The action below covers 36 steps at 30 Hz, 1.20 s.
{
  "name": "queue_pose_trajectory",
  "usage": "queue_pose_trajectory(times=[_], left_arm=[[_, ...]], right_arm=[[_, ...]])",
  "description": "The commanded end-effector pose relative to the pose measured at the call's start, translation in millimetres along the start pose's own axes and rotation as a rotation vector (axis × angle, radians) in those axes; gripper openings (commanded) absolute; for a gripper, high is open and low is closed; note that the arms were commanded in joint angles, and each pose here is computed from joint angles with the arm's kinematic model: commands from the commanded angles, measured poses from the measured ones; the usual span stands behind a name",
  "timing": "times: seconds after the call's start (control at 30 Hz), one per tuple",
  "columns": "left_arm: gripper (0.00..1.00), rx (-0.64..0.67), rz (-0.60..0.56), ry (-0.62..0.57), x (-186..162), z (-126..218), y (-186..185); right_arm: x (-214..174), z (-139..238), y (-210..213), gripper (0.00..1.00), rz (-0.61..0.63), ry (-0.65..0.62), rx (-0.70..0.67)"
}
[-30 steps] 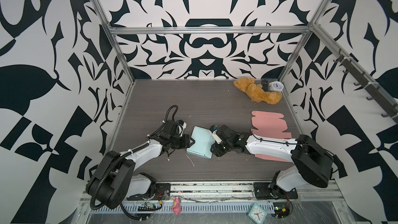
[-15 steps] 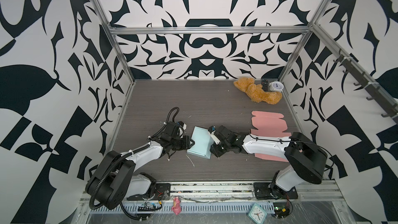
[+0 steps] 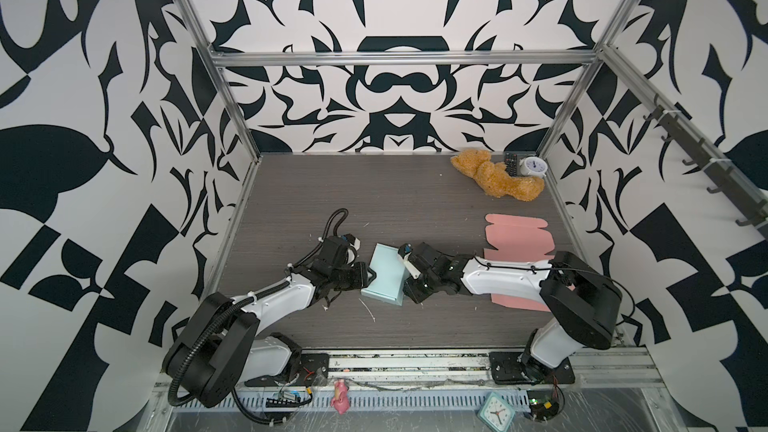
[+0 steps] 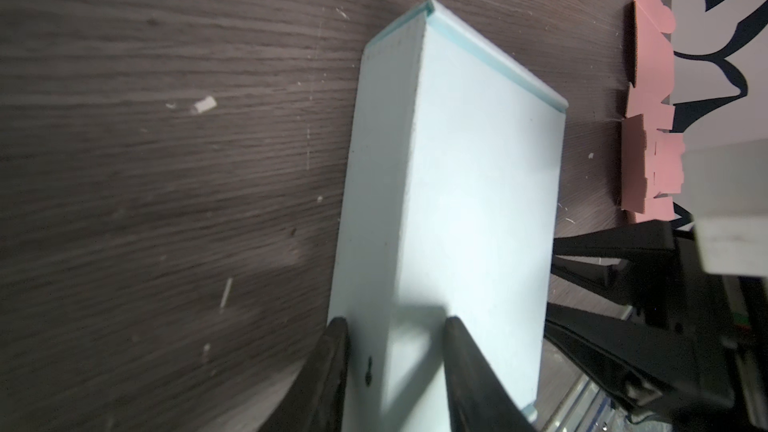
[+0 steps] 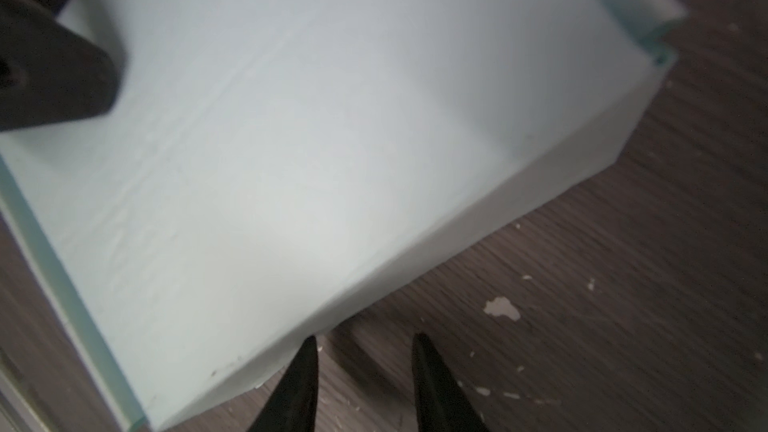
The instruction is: Fold the paper box
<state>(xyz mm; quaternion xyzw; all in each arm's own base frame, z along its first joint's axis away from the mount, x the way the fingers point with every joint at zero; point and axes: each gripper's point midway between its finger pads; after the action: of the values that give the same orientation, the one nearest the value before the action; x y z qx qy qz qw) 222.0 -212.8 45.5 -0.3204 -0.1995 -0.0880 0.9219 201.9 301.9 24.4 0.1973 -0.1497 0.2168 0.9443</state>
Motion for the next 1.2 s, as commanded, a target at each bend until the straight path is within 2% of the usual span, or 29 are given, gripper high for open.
queue_pose_trajectory(times=[0.0,0.8,1.0,1.17], left_arm=[[0.39,-0.076,0.004,0.044,-16,1,-16],[0.38,-0.082,0.007,0.046,-26,2,-17],[0.37,-0.076,0.01,0.04,-29,4,-14],[0.37,-0.062,0.006,0.03,-30,5,-11]], right_arm=[[34,7,31,0.4,0.014,-0.118,0.094],[47,-4,76,0.42,-0.055,-0.176,0.272],[31,-2,55,0.39,-0.062,-0.165,0.195],[15,-3,37,0.3,-0.094,-0.16,0.155]])
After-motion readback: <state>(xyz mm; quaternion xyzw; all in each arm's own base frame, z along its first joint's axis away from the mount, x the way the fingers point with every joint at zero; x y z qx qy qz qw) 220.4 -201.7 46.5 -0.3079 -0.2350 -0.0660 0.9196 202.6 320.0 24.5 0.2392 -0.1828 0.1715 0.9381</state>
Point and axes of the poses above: each gripper's point midway between its finger pads, its own z axis back along the fingers, its own y axis along the line the jaws close on, x = y × z, and after that the axes turned 8 degrees about -z, right-handed
